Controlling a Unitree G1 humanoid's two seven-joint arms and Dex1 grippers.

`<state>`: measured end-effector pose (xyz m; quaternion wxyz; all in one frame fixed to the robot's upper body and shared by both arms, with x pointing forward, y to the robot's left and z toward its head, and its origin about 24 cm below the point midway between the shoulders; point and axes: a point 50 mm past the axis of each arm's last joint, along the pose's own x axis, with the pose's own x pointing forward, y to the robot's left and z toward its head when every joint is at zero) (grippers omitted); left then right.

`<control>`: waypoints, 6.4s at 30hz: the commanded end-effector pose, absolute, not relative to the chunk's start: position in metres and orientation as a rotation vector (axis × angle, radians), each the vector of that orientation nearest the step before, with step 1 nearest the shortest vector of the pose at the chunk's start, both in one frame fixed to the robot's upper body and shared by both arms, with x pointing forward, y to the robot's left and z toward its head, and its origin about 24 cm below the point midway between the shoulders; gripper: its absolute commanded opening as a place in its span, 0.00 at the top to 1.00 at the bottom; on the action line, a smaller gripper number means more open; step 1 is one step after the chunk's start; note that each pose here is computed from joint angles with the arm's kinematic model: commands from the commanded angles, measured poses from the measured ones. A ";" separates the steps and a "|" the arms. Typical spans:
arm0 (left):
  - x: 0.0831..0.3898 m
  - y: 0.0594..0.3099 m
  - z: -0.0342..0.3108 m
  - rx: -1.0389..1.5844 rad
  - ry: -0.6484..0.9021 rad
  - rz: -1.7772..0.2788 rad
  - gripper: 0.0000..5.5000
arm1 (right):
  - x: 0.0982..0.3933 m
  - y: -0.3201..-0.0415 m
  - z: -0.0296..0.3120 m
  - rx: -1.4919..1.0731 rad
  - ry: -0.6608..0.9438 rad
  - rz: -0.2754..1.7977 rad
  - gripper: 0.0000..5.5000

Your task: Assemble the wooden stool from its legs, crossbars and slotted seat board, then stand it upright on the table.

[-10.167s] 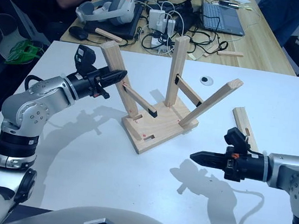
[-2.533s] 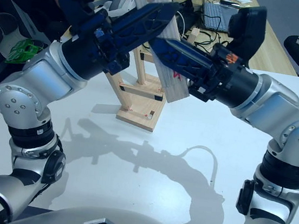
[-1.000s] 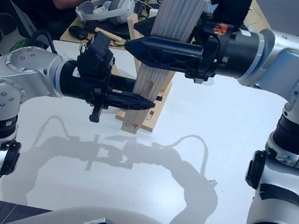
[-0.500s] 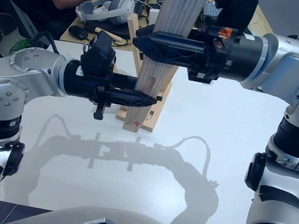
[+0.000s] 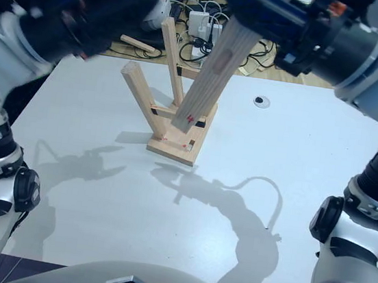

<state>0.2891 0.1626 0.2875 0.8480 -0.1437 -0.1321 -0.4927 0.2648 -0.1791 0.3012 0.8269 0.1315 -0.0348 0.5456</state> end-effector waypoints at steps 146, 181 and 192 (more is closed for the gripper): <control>0.333 0.173 0.246 -0.338 -0.459 -0.069 0.45 | 0.274 -0.122 0.121 0.072 0.489 0.493 1.00; 0.345 0.212 0.252 -0.293 -0.541 0.095 0.45 | 0.248 -0.109 0.200 -0.592 0.270 1.226 1.00; 0.337 0.208 0.226 -0.241 -0.374 0.128 0.45 | 0.259 -0.133 0.194 -0.715 0.256 1.116 1.00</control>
